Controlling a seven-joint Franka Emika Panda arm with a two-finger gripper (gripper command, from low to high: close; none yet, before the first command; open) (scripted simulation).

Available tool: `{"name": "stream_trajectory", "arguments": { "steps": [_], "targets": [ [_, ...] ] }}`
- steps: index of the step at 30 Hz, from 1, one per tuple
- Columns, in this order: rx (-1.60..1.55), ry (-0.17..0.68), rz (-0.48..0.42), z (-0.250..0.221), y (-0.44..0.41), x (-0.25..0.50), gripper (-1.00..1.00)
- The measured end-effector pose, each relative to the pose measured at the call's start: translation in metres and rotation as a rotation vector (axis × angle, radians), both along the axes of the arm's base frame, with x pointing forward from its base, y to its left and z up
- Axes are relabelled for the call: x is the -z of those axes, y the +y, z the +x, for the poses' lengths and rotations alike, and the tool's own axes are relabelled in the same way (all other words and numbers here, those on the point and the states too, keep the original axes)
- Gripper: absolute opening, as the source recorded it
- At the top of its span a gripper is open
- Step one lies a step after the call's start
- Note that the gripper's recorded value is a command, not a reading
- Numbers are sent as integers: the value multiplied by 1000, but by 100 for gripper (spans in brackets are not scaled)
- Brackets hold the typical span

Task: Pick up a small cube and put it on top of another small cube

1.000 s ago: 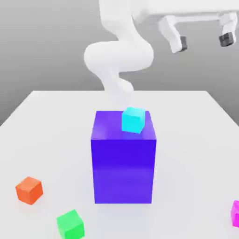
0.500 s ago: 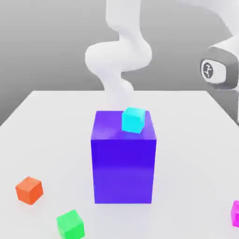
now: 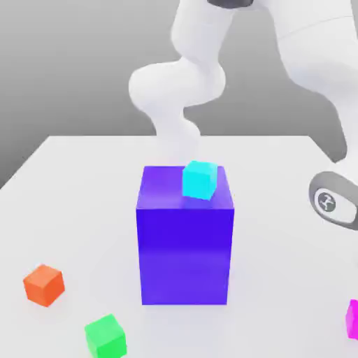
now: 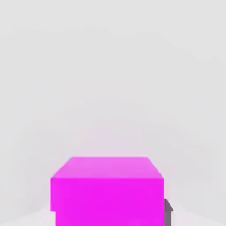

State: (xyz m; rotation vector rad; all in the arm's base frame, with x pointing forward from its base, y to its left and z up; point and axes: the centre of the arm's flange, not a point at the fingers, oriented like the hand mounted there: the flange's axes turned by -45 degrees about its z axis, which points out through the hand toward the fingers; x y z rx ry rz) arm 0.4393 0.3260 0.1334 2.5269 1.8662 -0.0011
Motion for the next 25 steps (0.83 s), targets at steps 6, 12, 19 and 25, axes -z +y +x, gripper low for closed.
{"name": "stream_trajectory", "arguments": {
  "steps": [6, 12, 19, 25],
  "targets": [
    [97, -6, -7, 26, -51, -64, -100],
    [369, -10, -16, 64, -201, -86, -100],
    [696, -3, -5, 52, -376, -91, -100],
    [810, 0, 1, 42, -436, -54, 100]
  ]
}}
